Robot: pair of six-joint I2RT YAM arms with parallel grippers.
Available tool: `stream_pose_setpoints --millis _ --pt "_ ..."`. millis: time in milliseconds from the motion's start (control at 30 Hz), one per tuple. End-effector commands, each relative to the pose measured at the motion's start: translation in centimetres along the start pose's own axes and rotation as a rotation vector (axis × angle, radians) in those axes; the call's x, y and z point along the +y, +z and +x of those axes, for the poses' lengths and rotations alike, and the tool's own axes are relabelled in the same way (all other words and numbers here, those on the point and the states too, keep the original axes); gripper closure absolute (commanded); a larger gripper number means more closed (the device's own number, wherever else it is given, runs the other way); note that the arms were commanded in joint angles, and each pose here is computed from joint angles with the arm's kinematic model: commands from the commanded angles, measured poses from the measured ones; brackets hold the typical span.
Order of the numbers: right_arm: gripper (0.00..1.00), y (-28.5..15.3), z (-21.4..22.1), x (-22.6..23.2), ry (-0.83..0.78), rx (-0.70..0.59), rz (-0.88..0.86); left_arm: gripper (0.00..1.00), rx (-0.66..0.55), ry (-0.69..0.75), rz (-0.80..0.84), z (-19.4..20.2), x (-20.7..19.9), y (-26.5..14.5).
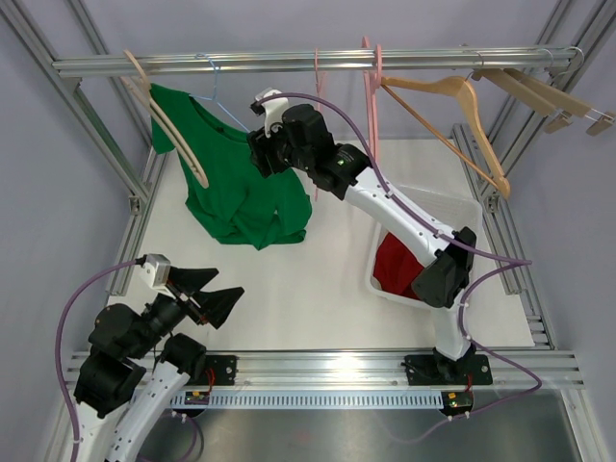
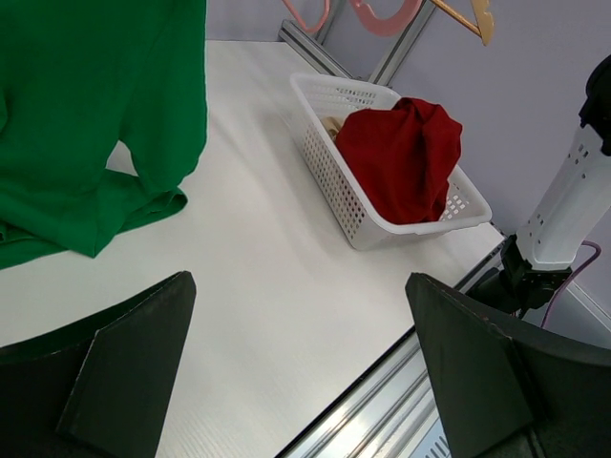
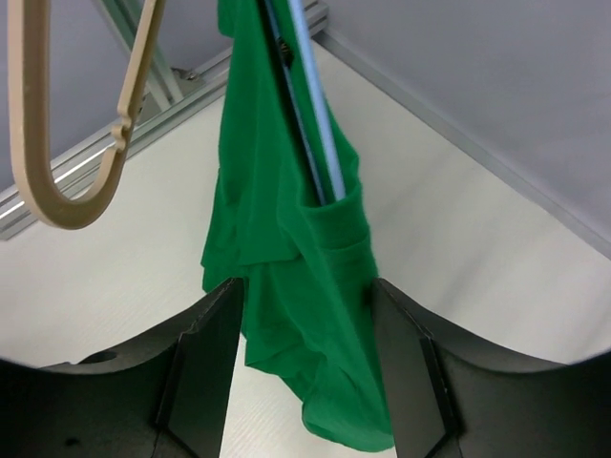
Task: Remove the t-shirt from the hanger
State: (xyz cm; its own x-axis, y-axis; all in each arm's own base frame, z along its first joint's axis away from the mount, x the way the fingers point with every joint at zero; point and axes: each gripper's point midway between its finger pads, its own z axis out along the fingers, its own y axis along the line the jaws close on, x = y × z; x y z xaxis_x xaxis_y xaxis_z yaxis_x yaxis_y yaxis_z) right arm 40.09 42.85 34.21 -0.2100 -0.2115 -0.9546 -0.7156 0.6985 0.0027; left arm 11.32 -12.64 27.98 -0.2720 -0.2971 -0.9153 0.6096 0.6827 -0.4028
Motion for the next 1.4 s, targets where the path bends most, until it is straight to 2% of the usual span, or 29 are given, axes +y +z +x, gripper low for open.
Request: stream_pose_setpoints --millis 0,233,433,500,567,633,700,733,767,867,967,1000,1033,1067,1267,1300,1333,1367 --pt "0.38 0.5 -0.5 1.5 -0.018 -0.022 -0.107 0.01 -0.015 0.031 0.032 -0.7 -0.5 0.4" --pt "0.47 1.4 -0.3 1.3 -0.021 -0.034 -0.103 0.01 -0.022 0.033 0.027 -0.8 -0.5 0.4" --pt "0.49 2.1 0.0 1.6 -0.015 -0.040 -0.112 0.01 -0.024 0.033 0.026 -0.8 -0.4 0.3" --pt "0.47 2.6 0.4 1.7 -0.019 -0.036 -0.120 0.01 -0.027 0.034 0.027 -0.8 -0.5 0.3" --pt "0.40 2.8 0.4 1.4 -0.021 -0.037 -0.104 0.01 -0.026 0.032 0.025 -0.8 -0.4 0.3" --pt "0.40 3.2 0.5 1.0 -0.023 -0.036 -0.089 0.01 -0.025 0.032 0.023 -0.8 -0.4 0.3" --pt "0.49 3.4 0.5 0.9 -0.020 -0.039 -0.086 0.01 -0.027 0.032 0.024 -0.8 -0.4 0.3" --pt "0.57 3.4 0.6 0.8 -0.018 -0.037 -0.083 0.01 -0.027 0.032 0.024 -0.8 -0.4 0.3" --pt "0.71 3.4 0.6 0.8 -0.015 -0.039 -0.082 0.01 -0.027 0.032 0.024 -0.8 -0.4 0.3" --pt "0.82 3.1 0.3 1.0 -0.004 -0.057 -0.086 0.01 -0.027 0.032 0.024 -0.8 -0.4 0.3" --pt "0.80 2.5 -0.5 1.0 0.001 -0.084 -0.088 0.01 -0.023 0.031 0.022 -0.8 -0.4 0.4" --pt "0.65 2.6 -0.6 0.9 -0.002 -0.087 -0.079 0.01 -0.025 0.031 0.021 -0.8 -0.3 0.4" --pt "0.54 2.5 -0.7 0.8 -0.005 -0.089 -0.071 0.01 -0.021 0.030 0.020 -0.7 -0.3 0.4" --pt "0.48 2.6 -0.7 0.6 -0.004 -0.089 -0.062 0.01 -0.023 0.031 0.021 -0.8 -0.3 0.4" --pt "0.49 3.5 0.3 1.1 0.005 -0.068 -0.094 0.01 -0.028 0.032 0.018 -0.9 -0.3 0.4" --pt "0.54 3.6 0.6 1.2 0.014 -0.062 -0.099 0.01 -0.028 0.032 0.018 -0.9 -0.3 0.4" --pt "0.65 3.6 0.6 1.3 0.018 -0.065 -0.103 0.01 -0.028 0.032 0.016 -0.9 -0.3 0.4" --pt "0.69 3.5 0.4 1.3 0.023 -0.070 -0.103 0.01 -0.026 0.031 0.015 -0.8 -0.2 0.4"
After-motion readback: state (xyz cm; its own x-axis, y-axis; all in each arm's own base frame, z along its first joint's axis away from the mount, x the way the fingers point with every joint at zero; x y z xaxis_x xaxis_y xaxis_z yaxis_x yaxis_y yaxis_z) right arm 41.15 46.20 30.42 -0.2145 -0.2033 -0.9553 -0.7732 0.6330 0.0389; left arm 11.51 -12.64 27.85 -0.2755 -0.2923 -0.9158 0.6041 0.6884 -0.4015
